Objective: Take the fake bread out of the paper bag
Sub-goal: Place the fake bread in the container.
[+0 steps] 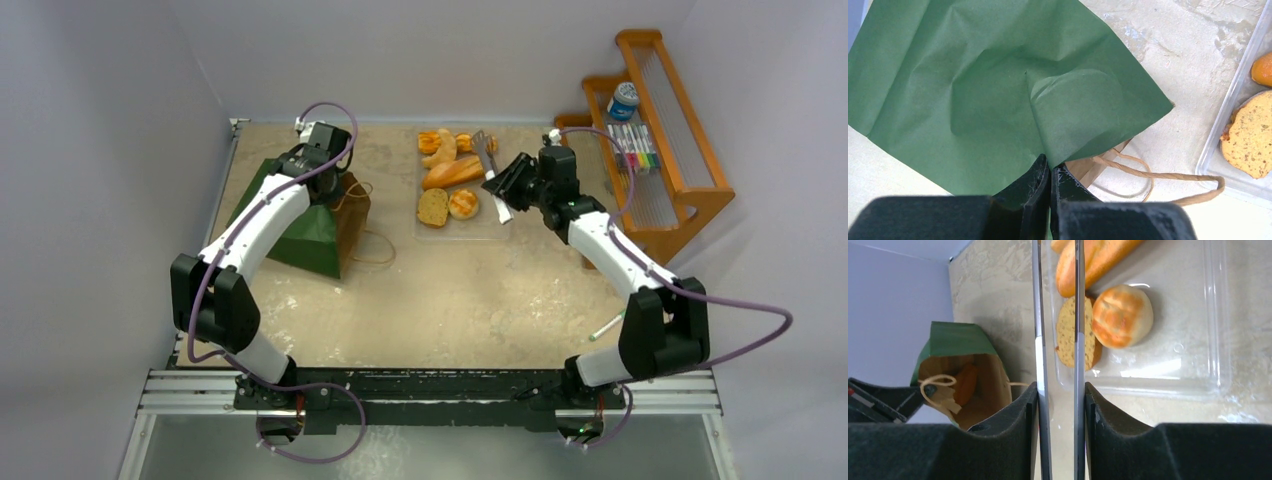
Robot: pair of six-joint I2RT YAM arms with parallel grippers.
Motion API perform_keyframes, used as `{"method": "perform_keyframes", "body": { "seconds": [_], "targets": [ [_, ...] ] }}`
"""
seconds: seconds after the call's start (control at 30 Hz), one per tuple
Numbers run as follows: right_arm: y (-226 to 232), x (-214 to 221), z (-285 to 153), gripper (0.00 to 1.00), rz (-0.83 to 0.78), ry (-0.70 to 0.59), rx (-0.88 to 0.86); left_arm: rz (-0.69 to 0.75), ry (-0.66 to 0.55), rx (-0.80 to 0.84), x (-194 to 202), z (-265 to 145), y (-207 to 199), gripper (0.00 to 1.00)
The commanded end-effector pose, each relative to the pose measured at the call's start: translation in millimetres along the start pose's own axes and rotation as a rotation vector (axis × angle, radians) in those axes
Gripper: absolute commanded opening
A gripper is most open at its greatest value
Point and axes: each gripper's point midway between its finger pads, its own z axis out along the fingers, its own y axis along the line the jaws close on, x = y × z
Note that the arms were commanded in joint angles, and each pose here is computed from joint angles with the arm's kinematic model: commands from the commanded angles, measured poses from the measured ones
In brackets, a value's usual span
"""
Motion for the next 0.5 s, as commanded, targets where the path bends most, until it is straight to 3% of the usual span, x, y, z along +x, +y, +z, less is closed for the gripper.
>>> {"method": "perform_keyframes", "body": {
  "seconds": [0.0,0.47],
  "targets": [
    [19.9,4.5,-28.7,0.34,-0.083,-0.037,-0.092,-0.033,-0.070,0.051,-27.3,-15.2,-3.5,0.00],
    [56.3,110.2,-81.1,0.32,-0.218,0.109,-0.242,0.041,-0.050,0.256,-30.6,-27.5,-38.1,0.00]
  ]
}}
